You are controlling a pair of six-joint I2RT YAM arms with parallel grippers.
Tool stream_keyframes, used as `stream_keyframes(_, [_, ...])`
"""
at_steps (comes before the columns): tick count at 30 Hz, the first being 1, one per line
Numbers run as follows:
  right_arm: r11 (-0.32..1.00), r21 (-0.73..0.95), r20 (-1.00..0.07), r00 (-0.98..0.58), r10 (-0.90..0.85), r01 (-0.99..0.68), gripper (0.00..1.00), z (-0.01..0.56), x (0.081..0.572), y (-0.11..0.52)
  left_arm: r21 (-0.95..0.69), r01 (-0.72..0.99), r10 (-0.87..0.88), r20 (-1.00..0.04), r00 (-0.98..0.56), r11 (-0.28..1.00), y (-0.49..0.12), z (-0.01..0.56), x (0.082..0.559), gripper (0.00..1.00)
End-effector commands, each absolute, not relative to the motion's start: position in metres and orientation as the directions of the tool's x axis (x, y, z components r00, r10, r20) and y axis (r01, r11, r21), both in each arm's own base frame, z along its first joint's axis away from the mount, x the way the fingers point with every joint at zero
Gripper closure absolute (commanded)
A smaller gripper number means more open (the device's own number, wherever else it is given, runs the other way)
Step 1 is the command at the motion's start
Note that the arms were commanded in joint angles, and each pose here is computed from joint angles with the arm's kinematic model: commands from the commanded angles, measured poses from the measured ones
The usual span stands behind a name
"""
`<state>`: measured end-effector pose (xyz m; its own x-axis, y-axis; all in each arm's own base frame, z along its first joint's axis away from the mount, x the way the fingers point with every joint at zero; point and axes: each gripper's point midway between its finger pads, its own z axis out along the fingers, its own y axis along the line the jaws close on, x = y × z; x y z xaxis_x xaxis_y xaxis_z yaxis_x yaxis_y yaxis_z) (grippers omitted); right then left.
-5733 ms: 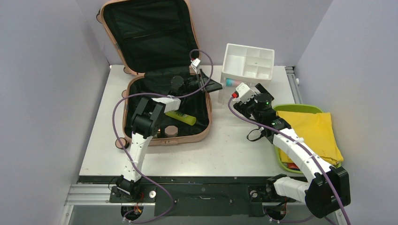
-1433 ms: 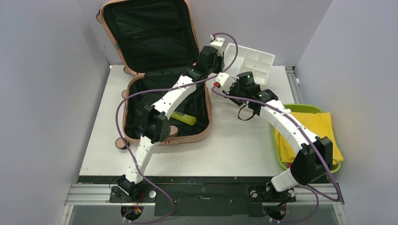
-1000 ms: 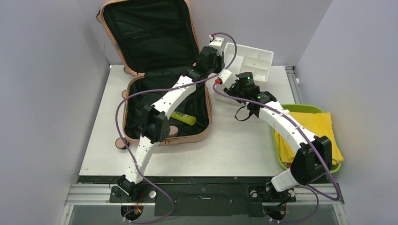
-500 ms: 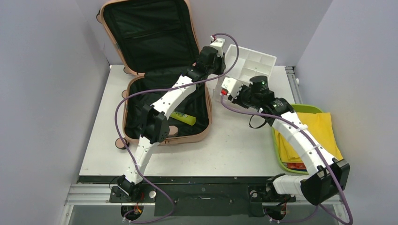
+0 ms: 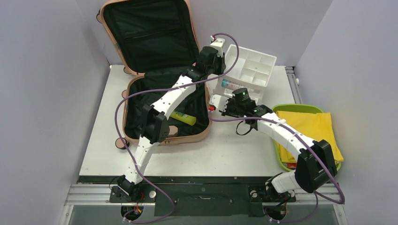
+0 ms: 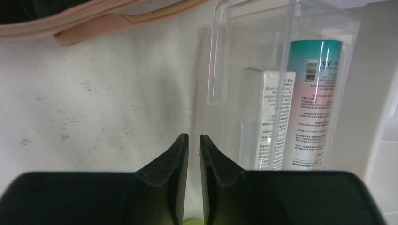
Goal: Open, take out, and arrange the luggage
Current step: Close the drawer of the storage box.
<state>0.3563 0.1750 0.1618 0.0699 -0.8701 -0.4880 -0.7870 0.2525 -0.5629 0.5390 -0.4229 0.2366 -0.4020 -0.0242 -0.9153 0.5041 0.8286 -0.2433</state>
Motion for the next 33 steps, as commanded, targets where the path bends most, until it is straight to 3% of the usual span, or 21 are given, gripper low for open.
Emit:
stream_keyframes(1, [0.323,-0.745,-0.434,0.057,-0.899,-0.584,0.88,0.180,0.397,0.163,-0.308,0.539,0.077,-0.813,-0.577,0.784,-0.441,0.188,0.491,0.98])
stream_keyframes(10, [0.325,-0.872,-0.353,0.011,-0.935,-0.365,0.92,0.203,0.427,0.139,-0.307,0.551,0.094,-0.807,-0.583,0.776,-0.442,0.186,0.487,1.00])
stream_keyframes(18, [0.309,-0.867,-0.322,-0.034,-0.946,-0.391,0.94,0.198,0.446,0.130,-0.314,0.566,0.106,-0.802,-0.588,0.763,-0.443,0.186,0.483,1.00])
stream_keyframes(25, [0.412,-0.769,-0.454,-0.036,-0.890,-0.489,0.92,0.217,0.427,0.130,-0.395,0.599,0.039,-0.812,-0.582,0.697,-0.444,0.220,0.485,0.86])
stream_keyframes(33, [0.355,-0.811,-0.356,-0.088,-0.930,-0.466,0.92,0.207,0.433,0.114,-0.434,0.622,0.021,-0.809,-0.587,0.651,-0.443,0.235,0.481,0.87])
